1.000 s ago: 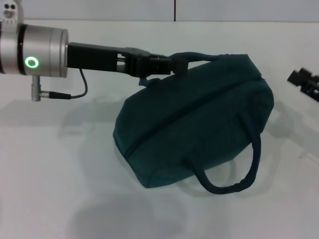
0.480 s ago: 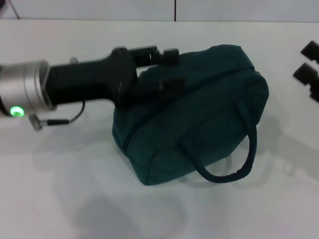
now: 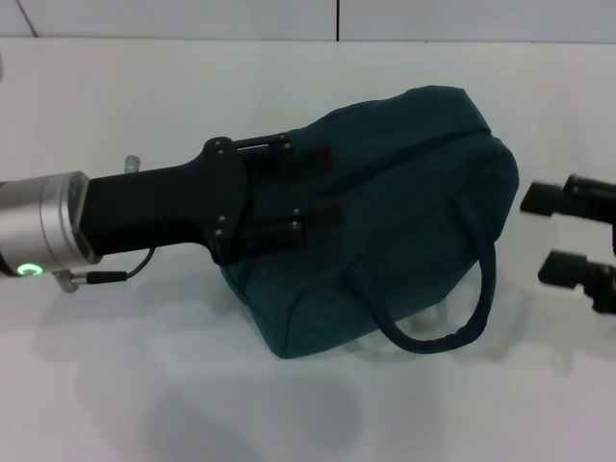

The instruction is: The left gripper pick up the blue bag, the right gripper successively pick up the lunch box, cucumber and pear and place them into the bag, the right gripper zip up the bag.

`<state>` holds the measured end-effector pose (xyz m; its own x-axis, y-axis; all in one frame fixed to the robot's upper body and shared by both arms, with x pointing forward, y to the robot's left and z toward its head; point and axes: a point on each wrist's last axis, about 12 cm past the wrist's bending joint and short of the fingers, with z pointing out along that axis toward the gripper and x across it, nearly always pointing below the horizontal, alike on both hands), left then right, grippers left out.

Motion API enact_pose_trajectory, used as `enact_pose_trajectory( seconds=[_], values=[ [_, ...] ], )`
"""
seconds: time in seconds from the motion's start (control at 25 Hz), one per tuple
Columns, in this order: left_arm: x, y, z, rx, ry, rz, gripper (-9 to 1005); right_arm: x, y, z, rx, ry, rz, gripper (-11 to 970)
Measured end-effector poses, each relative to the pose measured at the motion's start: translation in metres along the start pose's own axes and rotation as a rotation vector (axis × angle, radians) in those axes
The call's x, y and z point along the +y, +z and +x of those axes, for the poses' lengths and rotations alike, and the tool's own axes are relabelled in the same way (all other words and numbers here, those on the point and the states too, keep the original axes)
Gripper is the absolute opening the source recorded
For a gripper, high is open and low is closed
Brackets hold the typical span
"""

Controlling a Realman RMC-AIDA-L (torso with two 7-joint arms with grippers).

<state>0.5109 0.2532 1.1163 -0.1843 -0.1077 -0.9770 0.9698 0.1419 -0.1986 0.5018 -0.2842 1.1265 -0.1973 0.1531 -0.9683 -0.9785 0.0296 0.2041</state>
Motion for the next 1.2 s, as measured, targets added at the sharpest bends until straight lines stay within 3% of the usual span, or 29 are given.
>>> enact_pose_trajectory(
  seconds=[0.24, 1.2],
  values=[
    [-0.001, -0.001, 0.004, 0.028, 0.002, 0.009, 620, -0.006, 0.008, -0.008, 0.048, 0.004, -0.066, 662],
    [0.0, -0.004, 0.001, 0.033, 0.017, 0.003, 622, -0.021, 0.029, -0.007, 0.113, 0.02, -0.064, 662]
  ],
)
